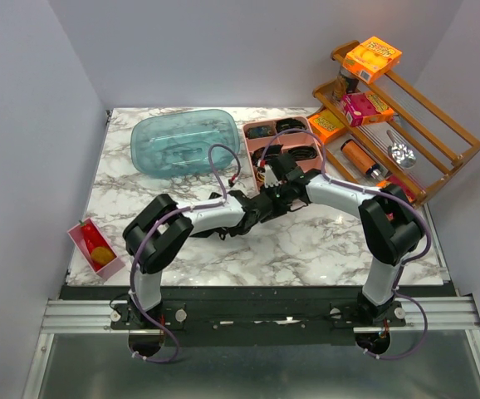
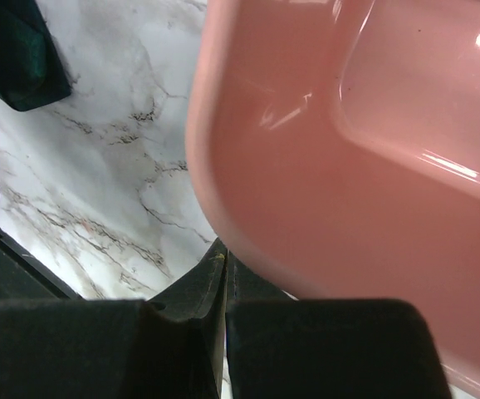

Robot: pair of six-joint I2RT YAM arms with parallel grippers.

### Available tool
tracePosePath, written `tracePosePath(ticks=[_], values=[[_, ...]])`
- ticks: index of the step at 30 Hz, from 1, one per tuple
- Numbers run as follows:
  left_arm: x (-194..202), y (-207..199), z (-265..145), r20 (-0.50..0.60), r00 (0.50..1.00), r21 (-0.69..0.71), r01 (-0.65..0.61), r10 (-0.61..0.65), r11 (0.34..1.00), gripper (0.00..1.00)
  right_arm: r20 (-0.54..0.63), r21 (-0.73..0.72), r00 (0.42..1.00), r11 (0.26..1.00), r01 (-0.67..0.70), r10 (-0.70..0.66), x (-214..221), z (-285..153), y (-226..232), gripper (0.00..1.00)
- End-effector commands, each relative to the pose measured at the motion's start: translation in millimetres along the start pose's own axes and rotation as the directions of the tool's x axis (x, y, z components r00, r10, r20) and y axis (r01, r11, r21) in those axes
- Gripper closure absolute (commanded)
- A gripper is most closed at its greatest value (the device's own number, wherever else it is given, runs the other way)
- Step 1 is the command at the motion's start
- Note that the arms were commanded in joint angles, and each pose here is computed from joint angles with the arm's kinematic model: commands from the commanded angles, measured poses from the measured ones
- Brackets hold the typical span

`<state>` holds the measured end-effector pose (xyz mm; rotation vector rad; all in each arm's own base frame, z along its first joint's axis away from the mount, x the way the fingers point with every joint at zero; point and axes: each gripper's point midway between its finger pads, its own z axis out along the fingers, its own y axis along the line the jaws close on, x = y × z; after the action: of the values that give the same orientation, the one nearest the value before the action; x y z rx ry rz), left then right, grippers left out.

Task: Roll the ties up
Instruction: Roll the tie at the center of the board.

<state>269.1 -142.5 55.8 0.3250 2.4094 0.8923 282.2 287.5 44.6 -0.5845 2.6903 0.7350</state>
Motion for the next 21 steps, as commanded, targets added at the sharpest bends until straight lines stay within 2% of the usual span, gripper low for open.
tracePosePath(ticks=[1, 7, 10, 17, 20, 21], values=[[-6.8, -26.3, -5.7, 0.021, 0.999, 0.112, 0.029, -0.032, 0.993, 0.4, 0.025, -0.021, 1.0, 1.0, -0.001, 0.001, -4.5, -5.0, 2.0, 0.89], [-9.9, -53.2, -20.7, 0.029, 0.995, 0.329, 0.079, -0.094, 0.941, 0.32, 0.022, -0.026, 1.0, 1.0, -0.001, 0.002, -4.6, -3.2, 2.4, 0.9], [-16.8, -54.5, -29.0, 0.05, 0.99, 0.378, 0.102, -0.13, 0.92, 0.3, 0.029, -0.034, 1.0, 0.999, 0.011, -0.01, -7.1, -5.2, 4.5, 0.89], [-34.7, -31.1, -37.9, 0.062, 0.966, 0.432, 0.2, -0.25, 0.879, 0.22, 0.059, -0.09, 0.997, 0.995, 0.044, -0.039, -20.7, -12.8, 21.4, 0.89], [-40.9, -15.6, -37.6, 0.053, 0.943, 0.472, 0.265, -0.328, 0.84, 0.2, 0.076, -0.119, 0.995, 0.99, 0.071, -0.062, -29.9, -14.5, 35.9, 0.89], [-47.6, -10.2, -44.4, 0.056, 0.927, 0.514, 0.291, -0.37, 0.807, 0.2, 0.077, -0.127, 0.995, 0.989, 0.075, -0.066, -32.0, -13.2, 39.3, 0.89]])
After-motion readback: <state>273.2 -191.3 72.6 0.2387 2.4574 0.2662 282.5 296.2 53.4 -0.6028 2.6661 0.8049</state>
